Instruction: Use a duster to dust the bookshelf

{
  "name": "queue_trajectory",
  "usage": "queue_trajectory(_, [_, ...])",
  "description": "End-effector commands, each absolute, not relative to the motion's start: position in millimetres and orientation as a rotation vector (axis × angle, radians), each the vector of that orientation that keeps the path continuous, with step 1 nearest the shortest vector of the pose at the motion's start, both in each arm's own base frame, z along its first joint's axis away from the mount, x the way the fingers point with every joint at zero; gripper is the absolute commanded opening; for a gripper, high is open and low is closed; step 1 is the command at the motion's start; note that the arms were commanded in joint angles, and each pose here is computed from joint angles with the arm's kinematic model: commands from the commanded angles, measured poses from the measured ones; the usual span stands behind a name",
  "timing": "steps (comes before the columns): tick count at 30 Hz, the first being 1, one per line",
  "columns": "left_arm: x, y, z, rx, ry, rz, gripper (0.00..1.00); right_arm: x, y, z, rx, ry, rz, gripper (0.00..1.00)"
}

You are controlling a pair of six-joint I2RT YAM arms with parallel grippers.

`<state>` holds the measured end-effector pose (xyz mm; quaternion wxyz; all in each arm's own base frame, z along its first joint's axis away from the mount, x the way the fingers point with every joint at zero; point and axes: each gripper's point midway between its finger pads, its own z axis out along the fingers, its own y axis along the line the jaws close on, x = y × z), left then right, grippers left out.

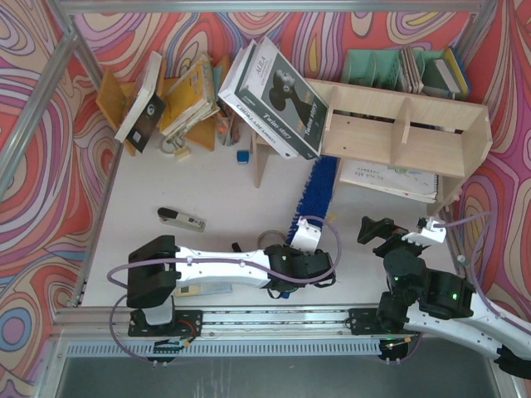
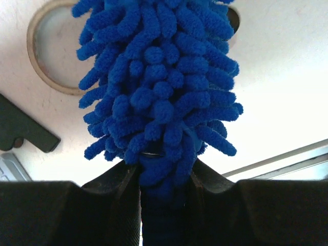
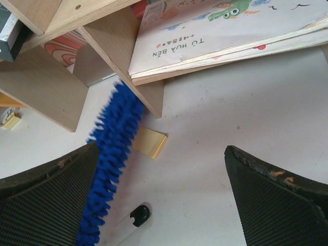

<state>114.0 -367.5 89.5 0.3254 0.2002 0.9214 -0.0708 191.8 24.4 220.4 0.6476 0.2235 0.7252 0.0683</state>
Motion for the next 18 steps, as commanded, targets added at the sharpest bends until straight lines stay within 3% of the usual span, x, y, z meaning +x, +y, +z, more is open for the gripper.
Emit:
queue_trajectory(1, [103.0, -359.7, 91.6, 0.553, 2.474, -0.196, 0.0, 191.7, 22.5, 220.3, 0.517, 1.638, 0.15, 0.99])
queue_trajectory(18, [151.7, -258.9, 193.9, 0.22, 2.115, -0.213, 0.0, 191.6, 22.5, 219.7, 0.513, 1.64, 0.148, 0.99])
